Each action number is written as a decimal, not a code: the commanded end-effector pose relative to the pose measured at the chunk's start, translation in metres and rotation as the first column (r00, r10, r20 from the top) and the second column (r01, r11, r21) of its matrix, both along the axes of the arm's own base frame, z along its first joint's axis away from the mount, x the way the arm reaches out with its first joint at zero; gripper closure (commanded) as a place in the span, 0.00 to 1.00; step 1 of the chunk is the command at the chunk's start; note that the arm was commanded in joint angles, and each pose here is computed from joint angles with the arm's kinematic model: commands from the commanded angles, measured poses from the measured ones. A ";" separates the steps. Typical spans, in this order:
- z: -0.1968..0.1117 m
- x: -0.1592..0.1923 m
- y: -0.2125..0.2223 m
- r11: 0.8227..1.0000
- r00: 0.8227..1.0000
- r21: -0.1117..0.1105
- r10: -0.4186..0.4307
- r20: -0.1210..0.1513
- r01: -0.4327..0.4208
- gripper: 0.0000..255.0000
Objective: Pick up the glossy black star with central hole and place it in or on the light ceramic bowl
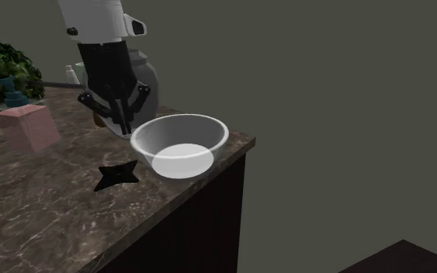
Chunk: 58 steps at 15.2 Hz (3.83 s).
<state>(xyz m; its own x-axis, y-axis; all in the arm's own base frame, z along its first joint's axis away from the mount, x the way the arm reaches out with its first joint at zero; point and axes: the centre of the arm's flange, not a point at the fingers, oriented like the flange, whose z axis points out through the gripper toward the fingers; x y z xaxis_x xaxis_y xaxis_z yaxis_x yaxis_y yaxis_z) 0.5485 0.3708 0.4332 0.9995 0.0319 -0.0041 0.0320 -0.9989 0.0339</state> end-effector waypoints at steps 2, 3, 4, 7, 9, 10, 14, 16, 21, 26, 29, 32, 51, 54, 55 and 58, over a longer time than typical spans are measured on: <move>0.005 0.000 0.000 1.000 1.000 0.001 0.001 0.001 -0.001 1.00; 0.005 0.000 0.000 1.000 1.000 0.001 0.001 0.001 -0.001 0.00; -0.003 -0.015 0.003 0.996 0.996 0.012 -0.085 0.036 0.085 0.00; -0.028 -0.055 0.021 0.941 0.932 0.061 -0.338 0.133 0.333 0.00; -0.047 -0.077 0.039 0.869 0.849 0.107 -0.494 0.188 0.483 0.00; -0.057 -0.087 0.049 0.824 0.796 0.133 -0.567 0.212 0.551 0.00; -0.081 -0.095 0.064 0.751 0.712 0.172 -0.660 0.241 0.638 0.00; -0.091 -0.092 0.063 0.751 0.712 0.172 -0.660 0.241 0.638 0.00; -0.109 -0.087 0.062 0.751 0.712 0.172 -0.660 0.241 0.638 0.00; -0.109 -0.087 0.062 0.751 0.712 0.172 -0.660 0.241 0.638 0.00; -0.109 -0.087 0.062 0.751 0.712 0.172 -0.660 0.241 0.638 1.00; -0.109 -0.087 0.062 0.751 0.712 0.172 -0.660 0.241 0.638 1.00; -0.035 -0.087 0.062 0.751 0.712 0.172 -0.660 0.241 0.638 1.00; -0.020 -0.087 0.062 0.751 0.712 0.172 -0.660 0.241 0.638 1.00; -0.014 -0.087 0.062 0.751 0.712 0.172 -0.660 0.241 0.638 1.00; 0.002 -0.087 0.062 0.751 0.712 0.172 -0.660 0.241 0.638 1.00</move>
